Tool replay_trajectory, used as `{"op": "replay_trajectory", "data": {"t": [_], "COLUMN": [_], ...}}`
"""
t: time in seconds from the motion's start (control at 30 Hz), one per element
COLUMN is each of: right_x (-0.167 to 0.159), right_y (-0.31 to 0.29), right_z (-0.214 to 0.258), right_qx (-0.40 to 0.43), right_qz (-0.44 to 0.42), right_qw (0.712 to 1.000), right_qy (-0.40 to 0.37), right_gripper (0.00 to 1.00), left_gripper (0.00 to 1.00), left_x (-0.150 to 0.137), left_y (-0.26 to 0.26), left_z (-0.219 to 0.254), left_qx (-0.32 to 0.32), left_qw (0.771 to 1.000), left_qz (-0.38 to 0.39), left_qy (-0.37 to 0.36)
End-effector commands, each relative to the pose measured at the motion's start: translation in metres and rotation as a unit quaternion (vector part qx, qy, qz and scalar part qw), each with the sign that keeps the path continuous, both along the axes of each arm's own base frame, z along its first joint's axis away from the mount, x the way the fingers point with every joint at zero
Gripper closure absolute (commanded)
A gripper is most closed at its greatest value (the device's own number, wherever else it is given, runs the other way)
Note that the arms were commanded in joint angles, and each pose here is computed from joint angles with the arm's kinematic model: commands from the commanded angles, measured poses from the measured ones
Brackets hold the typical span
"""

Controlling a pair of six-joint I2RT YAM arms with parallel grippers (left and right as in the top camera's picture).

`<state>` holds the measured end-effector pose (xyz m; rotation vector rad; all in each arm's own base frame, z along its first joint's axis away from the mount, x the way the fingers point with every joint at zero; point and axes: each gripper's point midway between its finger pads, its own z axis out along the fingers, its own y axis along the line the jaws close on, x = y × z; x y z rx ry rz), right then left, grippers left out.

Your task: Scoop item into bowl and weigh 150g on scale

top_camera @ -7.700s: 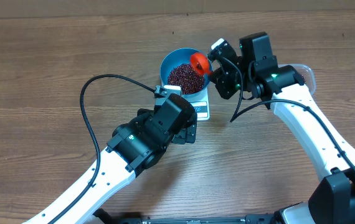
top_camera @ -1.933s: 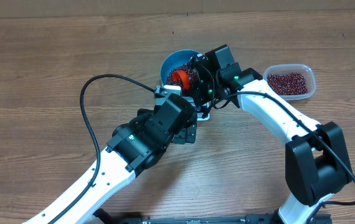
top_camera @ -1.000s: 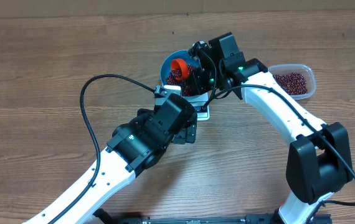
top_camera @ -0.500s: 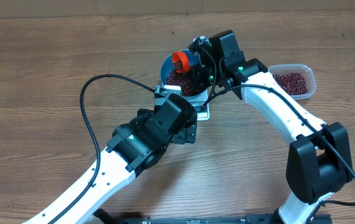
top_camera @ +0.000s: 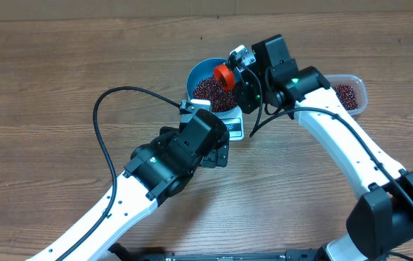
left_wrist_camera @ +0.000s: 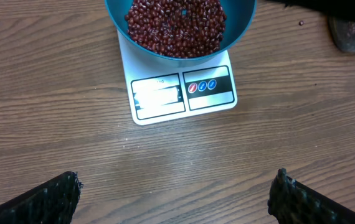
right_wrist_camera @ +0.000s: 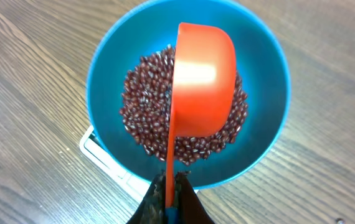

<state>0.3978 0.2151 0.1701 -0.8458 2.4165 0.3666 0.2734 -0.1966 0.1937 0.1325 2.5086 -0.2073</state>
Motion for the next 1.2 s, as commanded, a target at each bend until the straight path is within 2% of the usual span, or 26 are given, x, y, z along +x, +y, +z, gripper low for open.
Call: {"op": "replay_trajectory", "data": {"t": [0.0,0.57,0.77,0.9,1.03,1.17], "right_x": [0.003,0.005,0.011,0.000,0.004,-0.003], "right_y": [-0.002,-0.001,-0.012,-0.003,-0.013,0.001], "right_z": [0.021,0.023,0.021,0.019,0.016,0.018], "right_qx": [-0.001,0.001,-0.026,-0.004,-0.039,-0.008], "right_qz": [0.007,0.007,-0.014,0.006,0.011,0.043], "right_qw": [1.000,0.999,0.999,1.000,0.998,0.999], "right_qy": [-0.029,-0.035,-0.045,-0.023,-0.038,-0.030], "right_gripper": [0.96,0.96,0.96,0.96,0.96,0.96], "left_gripper": [0.00,0.00,0.00,0.00,0.00,0.00], "left_x": [0.001,0.001,0.001,0.001,0.001,0.001], "left_y": [0.000,0.000,0.000,0.000,0.000,0.000], "left_z": [0.001,0.001,0.001,0.001,0.001,0.001], "left_qx": [-0.001,-0.001,-0.001,-0.001,-0.001,-0.001], "left_qw": [1.000,1.000,1.000,1.000,1.000,1.000], "left_qz": [0.007,0.007,0.007,0.007,0.007,0.007], "left_qy": [-0.002,-0.002,-0.002,-0.002,-0.002,-0.002]}}
